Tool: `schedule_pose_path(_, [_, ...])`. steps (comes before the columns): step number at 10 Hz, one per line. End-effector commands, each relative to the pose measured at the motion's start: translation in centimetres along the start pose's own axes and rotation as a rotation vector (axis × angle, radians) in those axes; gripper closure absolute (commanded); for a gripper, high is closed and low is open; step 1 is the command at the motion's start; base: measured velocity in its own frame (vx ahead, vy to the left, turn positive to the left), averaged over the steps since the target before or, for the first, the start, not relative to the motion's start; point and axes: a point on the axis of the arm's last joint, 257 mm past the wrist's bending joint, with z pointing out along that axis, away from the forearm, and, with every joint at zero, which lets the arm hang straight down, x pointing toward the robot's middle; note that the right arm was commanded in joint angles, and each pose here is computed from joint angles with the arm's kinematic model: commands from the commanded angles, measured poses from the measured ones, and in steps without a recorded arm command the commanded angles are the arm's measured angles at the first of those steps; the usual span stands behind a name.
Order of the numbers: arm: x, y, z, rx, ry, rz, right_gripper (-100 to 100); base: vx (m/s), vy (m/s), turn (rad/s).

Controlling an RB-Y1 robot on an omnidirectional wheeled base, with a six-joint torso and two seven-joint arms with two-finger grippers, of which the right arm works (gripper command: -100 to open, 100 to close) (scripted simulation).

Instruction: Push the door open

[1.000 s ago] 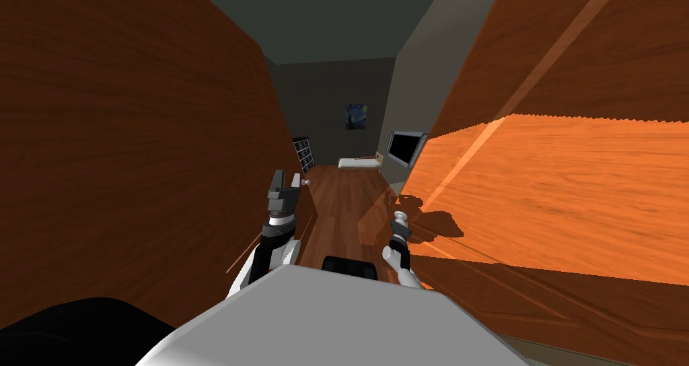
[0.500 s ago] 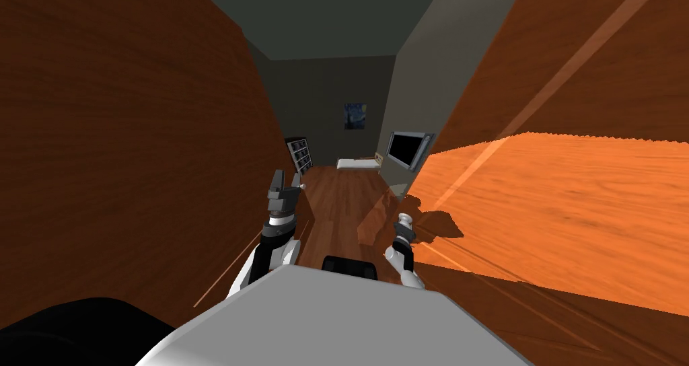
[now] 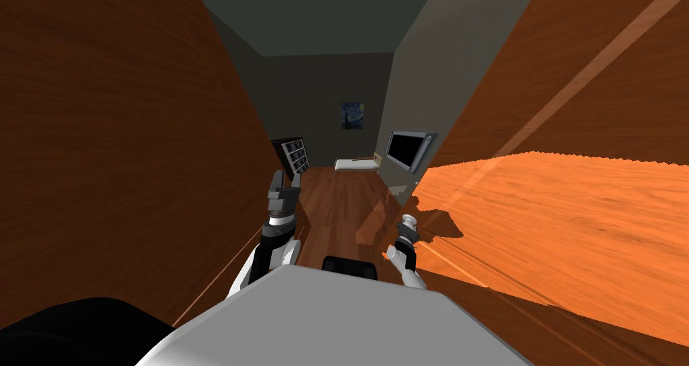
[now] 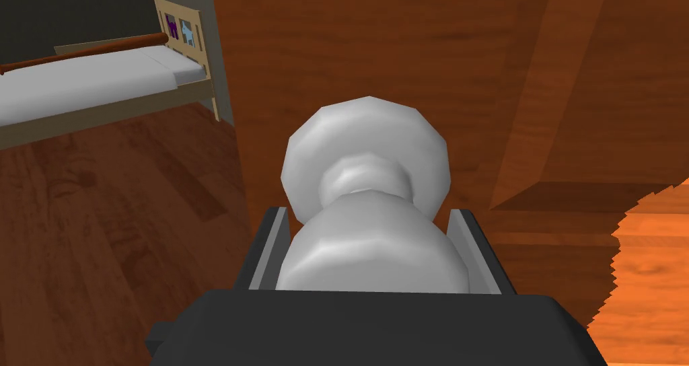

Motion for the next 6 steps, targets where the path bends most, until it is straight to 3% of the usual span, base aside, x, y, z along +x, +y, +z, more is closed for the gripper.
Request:
schedule_pose_path(1, [0.1,0.5,0.19,-0.02,0.003,0.012,100,0.184,-0.018,-0.046])
schedule_pose_path(2, [-0.3,0.4,-0.15,-0.012,-0.006,0.005,100,0.078,-0.012,-0.018])
schedule_pose_path(6, [0.0,3.7,0.7,-0.083,0.002,0.003,100,0.188,-0.025,-0.048])
